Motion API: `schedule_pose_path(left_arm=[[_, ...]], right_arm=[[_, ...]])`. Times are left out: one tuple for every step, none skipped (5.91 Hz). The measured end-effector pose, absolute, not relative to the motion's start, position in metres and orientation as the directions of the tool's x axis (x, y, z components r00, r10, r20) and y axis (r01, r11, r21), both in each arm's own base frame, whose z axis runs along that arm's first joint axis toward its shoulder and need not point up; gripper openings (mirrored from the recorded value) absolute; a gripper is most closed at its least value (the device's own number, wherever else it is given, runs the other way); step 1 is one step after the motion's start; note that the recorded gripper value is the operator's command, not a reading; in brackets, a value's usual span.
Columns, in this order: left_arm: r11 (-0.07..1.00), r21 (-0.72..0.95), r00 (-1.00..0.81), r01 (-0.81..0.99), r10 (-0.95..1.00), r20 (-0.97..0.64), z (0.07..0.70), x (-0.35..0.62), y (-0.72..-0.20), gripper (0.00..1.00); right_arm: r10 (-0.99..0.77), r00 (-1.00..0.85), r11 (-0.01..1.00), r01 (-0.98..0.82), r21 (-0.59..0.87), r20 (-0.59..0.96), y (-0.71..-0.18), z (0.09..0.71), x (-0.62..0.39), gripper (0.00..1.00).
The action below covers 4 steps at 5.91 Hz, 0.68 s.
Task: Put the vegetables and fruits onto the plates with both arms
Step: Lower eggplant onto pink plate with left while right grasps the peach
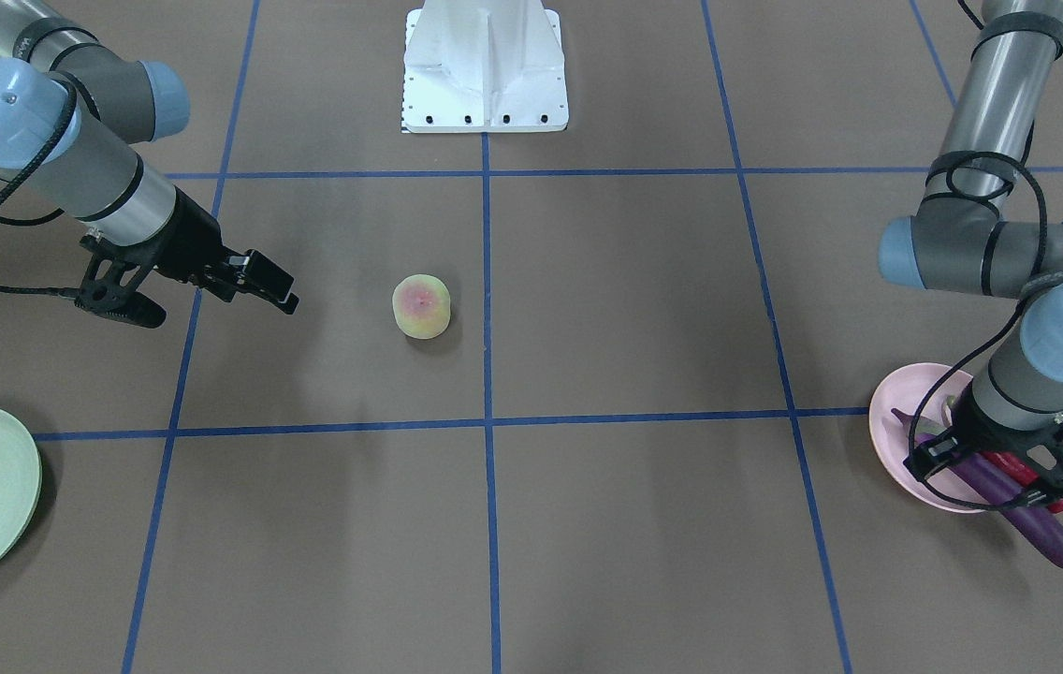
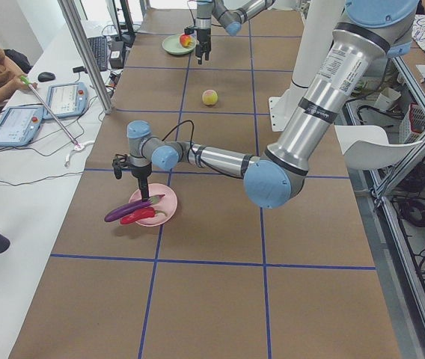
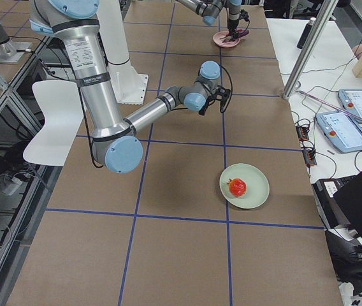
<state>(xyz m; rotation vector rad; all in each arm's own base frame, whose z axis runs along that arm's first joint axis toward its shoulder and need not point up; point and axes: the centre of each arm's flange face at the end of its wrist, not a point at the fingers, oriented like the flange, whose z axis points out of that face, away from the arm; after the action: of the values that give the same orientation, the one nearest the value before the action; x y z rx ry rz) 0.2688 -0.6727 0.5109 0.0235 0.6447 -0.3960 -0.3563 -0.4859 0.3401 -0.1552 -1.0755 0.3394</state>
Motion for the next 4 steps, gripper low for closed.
schedule_pose_path(left_arm=[[0.928,-0.114,0.7,0.356,-0.345,-0.625,0.493,0.26,-0.671,1.0],[0.928,-0.125,0.677,0.35,-0.343,-0.651,0.474,0.251,-0.671,1.0],[0.928,-0.131,0.667,0.348,-0.343,-0.662,0.458,0.245,-0.668,1.0],[0.928,-0.134,0.662,0.348,-0.345,-0.665,0.45,0.243,-0.665,1.0]], right_arm=[[0.339,0.435,0.94,-0.191,-0.282,0.834,-0.482,0.34,-0.363,1.0],[0.329,0.445,0.944,-0.189,-0.271,0.833,-0.473,0.34,-0.376,1.0],[0.358,0.445,0.932,-0.228,-0.283,0.821,-0.459,0.334,-0.402,1.0],[0.431,0.415,0.895,-0.309,-0.321,0.802,-0.443,0.317,-0.436,1.0]])
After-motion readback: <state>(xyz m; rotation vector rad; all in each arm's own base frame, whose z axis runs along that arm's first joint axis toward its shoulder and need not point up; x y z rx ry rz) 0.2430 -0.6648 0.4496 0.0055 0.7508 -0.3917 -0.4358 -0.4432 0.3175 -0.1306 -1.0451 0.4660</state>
